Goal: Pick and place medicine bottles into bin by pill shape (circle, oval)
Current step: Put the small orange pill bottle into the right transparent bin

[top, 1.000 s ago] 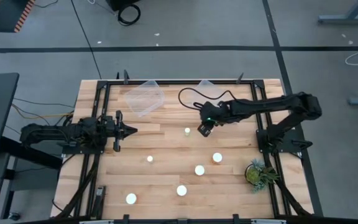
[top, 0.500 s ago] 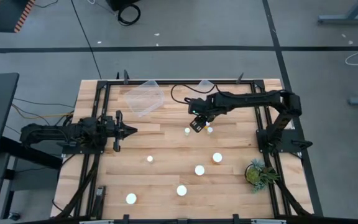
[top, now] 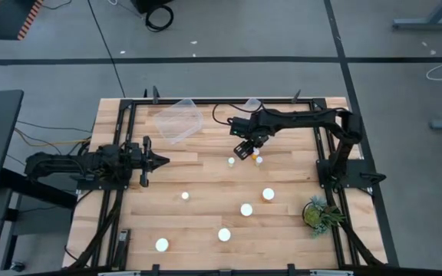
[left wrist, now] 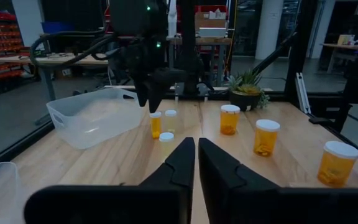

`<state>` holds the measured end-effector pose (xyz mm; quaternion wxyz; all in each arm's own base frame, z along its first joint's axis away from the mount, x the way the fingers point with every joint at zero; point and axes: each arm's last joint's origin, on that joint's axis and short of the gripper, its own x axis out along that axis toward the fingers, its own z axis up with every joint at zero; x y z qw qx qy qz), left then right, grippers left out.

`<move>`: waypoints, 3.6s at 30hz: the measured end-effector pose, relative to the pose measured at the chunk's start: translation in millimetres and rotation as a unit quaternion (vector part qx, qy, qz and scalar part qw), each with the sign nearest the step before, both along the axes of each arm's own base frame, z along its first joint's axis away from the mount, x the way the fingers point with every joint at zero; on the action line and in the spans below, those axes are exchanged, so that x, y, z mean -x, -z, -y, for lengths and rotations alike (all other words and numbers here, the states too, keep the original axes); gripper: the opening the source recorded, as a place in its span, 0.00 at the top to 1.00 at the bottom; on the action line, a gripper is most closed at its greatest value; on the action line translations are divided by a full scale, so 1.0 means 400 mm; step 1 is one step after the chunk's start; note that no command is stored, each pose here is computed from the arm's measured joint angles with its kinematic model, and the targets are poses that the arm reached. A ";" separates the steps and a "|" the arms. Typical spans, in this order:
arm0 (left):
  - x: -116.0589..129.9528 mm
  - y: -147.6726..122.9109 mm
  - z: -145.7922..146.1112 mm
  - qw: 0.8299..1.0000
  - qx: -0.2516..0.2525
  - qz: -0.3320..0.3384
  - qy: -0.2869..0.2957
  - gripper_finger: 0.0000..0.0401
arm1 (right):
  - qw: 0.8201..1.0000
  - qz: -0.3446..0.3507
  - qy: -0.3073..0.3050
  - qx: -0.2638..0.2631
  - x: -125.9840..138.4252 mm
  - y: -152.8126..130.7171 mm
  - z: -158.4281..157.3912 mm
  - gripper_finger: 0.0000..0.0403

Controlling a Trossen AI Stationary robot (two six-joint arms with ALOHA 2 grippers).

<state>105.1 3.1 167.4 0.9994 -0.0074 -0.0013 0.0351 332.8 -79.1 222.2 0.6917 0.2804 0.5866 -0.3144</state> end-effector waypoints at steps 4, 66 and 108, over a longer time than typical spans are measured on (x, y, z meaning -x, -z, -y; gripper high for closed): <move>0.000 0.000 0.000 1.000 0.000 -0.001 0.000 0.91 | 1.000 -0.015 0.000 -0.003 0.000 0.013 0.000 0.48; -0.001 0.001 0.000 1.000 0.000 -0.003 0.000 0.93 | 0.999 -0.030 0.004 -0.017 0.028 0.111 -0.006 0.69; -0.001 0.002 0.000 1.000 0.000 -0.003 0.000 0.93 | 0.994 -0.074 0.082 0.010 0.150 0.010 0.302 0.68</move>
